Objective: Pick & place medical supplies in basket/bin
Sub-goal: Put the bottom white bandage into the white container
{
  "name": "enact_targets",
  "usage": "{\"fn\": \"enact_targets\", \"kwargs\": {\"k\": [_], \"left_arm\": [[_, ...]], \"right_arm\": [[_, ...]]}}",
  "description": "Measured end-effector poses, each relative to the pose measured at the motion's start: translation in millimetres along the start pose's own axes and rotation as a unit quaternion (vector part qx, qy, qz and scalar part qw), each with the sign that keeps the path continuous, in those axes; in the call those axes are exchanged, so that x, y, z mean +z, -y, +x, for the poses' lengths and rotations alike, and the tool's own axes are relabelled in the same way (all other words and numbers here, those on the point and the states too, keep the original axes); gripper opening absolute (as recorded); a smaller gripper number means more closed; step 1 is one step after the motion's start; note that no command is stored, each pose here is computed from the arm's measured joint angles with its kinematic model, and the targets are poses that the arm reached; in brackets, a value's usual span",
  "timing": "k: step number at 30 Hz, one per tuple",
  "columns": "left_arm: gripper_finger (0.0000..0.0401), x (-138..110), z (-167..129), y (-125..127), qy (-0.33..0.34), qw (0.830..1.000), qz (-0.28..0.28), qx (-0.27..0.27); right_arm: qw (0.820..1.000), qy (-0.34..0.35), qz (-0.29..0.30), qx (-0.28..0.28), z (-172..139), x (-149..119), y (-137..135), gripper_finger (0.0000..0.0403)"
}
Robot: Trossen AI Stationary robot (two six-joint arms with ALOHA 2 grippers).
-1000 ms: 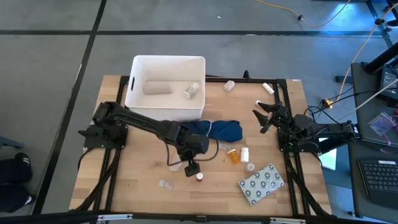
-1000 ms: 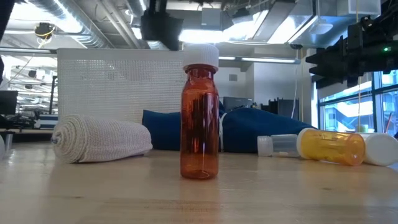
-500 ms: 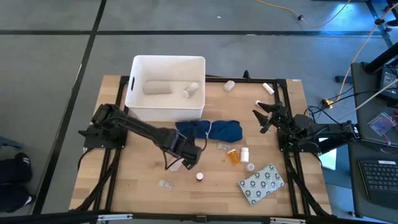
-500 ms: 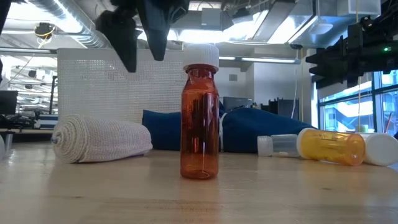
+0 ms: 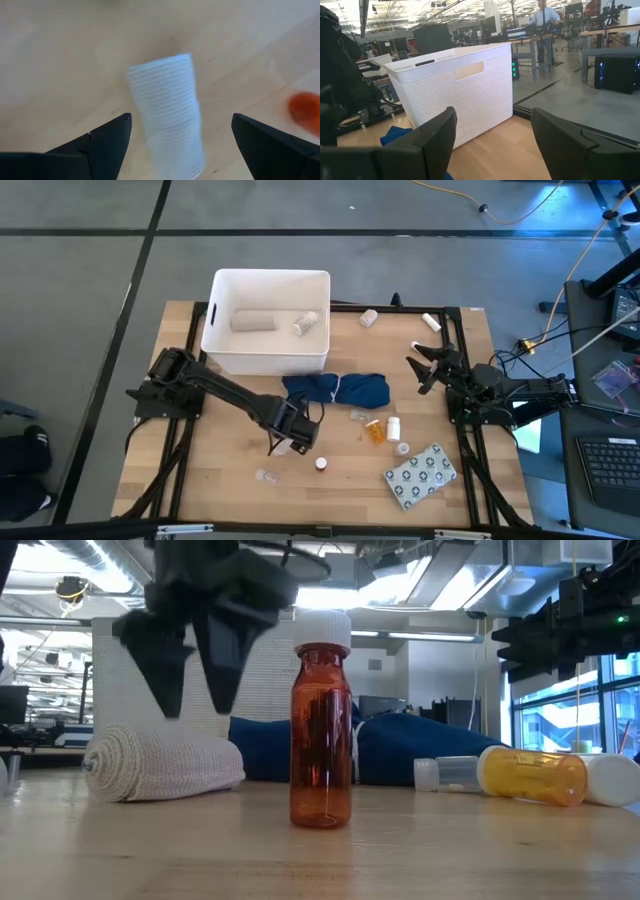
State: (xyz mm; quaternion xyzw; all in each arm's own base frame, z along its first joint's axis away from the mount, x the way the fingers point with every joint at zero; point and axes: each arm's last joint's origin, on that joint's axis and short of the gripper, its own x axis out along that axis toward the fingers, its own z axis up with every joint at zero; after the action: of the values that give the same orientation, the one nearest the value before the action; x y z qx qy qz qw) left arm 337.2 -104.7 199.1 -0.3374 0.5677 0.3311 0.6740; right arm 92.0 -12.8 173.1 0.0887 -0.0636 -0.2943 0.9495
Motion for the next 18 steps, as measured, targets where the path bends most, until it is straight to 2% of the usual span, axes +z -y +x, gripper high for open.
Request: {"fn": "enact_targets", "kwargs": {"k": [6, 8, 18], "left_arm": [[0.0334, -4, 24, -4, 0.0, 1.0, -0.007, -0.027], [0.0334, -5, 28, -8, -0.003, 1.0, -0.006, -0.018], [0.0334, -6, 31, -9, -0.003, 1.0, -0.005, -0.018]], "right_arm": [[1.0, 0.0, 0.0, 0.0, 0, 0, 0, 0.0257], [1.0, 0.0, 0.0, 0.0, 0, 0, 0, 0.0257], [1.0, 0.0, -0.002, 0.0, 0, 0, 0, 0.0257]]}}
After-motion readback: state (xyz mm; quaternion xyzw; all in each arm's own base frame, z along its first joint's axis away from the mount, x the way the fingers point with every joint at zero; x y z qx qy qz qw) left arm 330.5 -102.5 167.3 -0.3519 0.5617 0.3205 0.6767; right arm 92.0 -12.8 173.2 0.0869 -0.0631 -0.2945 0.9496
